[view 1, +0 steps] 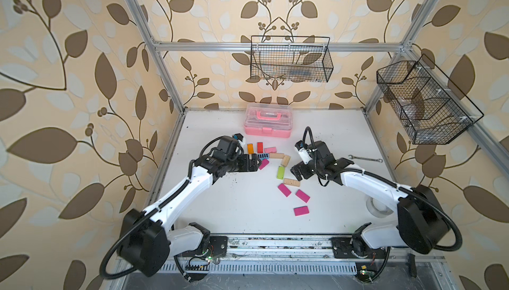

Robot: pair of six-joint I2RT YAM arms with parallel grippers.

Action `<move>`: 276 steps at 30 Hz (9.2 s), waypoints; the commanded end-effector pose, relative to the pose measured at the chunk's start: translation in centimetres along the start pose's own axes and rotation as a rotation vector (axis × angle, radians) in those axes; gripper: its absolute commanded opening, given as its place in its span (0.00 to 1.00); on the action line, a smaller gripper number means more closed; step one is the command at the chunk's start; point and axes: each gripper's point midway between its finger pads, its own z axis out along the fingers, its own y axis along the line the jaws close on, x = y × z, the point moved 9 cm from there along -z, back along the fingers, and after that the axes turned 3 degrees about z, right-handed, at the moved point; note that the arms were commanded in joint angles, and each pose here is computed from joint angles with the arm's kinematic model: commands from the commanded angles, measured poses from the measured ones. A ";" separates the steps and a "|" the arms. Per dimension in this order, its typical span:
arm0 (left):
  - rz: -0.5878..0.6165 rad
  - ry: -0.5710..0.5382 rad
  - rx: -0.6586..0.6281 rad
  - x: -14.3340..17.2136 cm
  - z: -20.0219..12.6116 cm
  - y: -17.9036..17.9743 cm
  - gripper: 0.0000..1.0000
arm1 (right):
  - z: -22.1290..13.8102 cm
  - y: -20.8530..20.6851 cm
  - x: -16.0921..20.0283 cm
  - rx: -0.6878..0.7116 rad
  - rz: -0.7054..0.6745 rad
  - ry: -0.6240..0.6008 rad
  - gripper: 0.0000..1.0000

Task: Assemble the number 7 with building blocks
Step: Pick up the building block from the center of the board, then assemble the building block at the center of the board, then pick up the building block from the center of the board.

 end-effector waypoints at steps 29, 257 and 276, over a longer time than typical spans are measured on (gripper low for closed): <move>0.415 0.344 -0.146 1.3 14.7 -8.6 0.86 | -5.3 -6.1 2.5 0.044 0.394 -0.208 0.98; 0.014 0.032 -0.437 1.3 -6.9 3.6 0.99 | 3.2 -6.0 0.0 0.327 0.478 -0.074 0.96; 0.068 -0.052 -0.350 2.0 -9.0 2.7 0.99 | 9.6 -5.4 -0.1 0.413 0.482 0.021 0.53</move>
